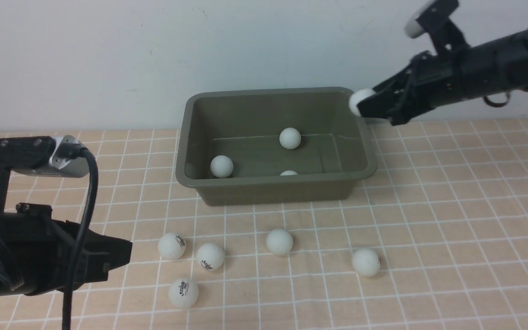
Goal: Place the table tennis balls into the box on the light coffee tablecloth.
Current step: 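Release the ping pong ball into the bin and lift the gripper away, then reach for and grasp a ping pong ball on the table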
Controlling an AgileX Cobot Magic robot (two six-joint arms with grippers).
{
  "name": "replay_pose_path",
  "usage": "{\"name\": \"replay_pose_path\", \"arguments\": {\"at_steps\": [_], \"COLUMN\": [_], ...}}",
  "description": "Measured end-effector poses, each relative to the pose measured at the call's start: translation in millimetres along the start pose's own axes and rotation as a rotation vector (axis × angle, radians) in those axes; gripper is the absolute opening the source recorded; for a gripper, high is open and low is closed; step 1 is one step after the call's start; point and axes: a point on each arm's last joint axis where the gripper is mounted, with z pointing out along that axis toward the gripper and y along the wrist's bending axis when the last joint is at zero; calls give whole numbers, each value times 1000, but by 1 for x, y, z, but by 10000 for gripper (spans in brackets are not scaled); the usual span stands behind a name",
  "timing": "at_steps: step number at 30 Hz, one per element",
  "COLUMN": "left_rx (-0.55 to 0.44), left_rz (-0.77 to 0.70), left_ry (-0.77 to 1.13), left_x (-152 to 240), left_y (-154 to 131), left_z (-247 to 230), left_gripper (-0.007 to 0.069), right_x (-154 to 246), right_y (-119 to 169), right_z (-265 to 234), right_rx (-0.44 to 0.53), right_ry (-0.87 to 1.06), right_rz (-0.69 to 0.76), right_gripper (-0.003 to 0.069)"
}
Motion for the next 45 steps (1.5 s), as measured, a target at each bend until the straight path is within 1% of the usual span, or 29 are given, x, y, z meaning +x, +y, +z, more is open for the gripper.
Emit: {"name": "replay_pose_path", "arguments": {"at_steps": [2,3,4,8,10,13,16,20,22,25,27,28,31,33,34,36,37,39,40,41,43,45], "left_rx": [0,0,0,0,-1,0,0,0,-1,-1,-1,-1,-3,-4,-4,-5,-5,-5,-5,-5,-5,-5], "left_rz": [0,1,1,1,1,1,1,1,2,2,2,2,1,-1,-2,-3,-3,-3,-3,-3,-3,-3], "left_ry": [0,0,0,0,0,1,1,1,2,2,2,1,-1,0,2,4,4,4,4,4,4,3], "left_x": [0,0,0,0,0,0,0,0,0,0,0,0,0,0,0,-1,-1,-1,-1,-1,-1,-1], "left_y": [0,0,0,0,0,0,0,0,0,0,0,0,1,1,1,2,2,2,2,2,2,2], "left_z": [0,0,0,0,0,0,0,0,0,0,0,0,0,1,1,2,2,2,2,2,2,2], "left_gripper": [-69,-69,-69,-69,-69,-69,-69,-69,-69,-69,-69,-69,-69,-69,-69,-69,-69,-69,-69,-69,-69,-69], "right_x": [-4,-6,-6,-4,-2,2,4,-5,-21,-37,-52,-57,-60,-54,-50,-40,-36,-19,-18,-8,0,11], "right_y": [7,14,16,15,11,5,3,1,4,6,6,4,-4,-7,-7,-2,2,15,16,27,38,59], "right_z": [14,31,38,61,72,82,85,80,65,47,22,13,-7,-14,-16,-18,-21,-23,-23,-27,-31,-40], "right_rx": [-20,-34,-40,-46,-39,-32,-24,-25,-61,-75,-43,-6,145,219,241,250,247,206,202,160,116,42], "right_ry": [0,3,6,15,14,28,47,69,118,185,291,327,408,451,468,500,512,558,562,580,593,603], "right_rz": [-6,6,17,70,102,129,128,93,69,57,56,61,130,209,252,321,346,414,421,460,492,525], "right_gripper": [330,330,330,330,349,404,439,447,448,448,449,449,449,449,449,450,450,450,450,450,450,450]}}
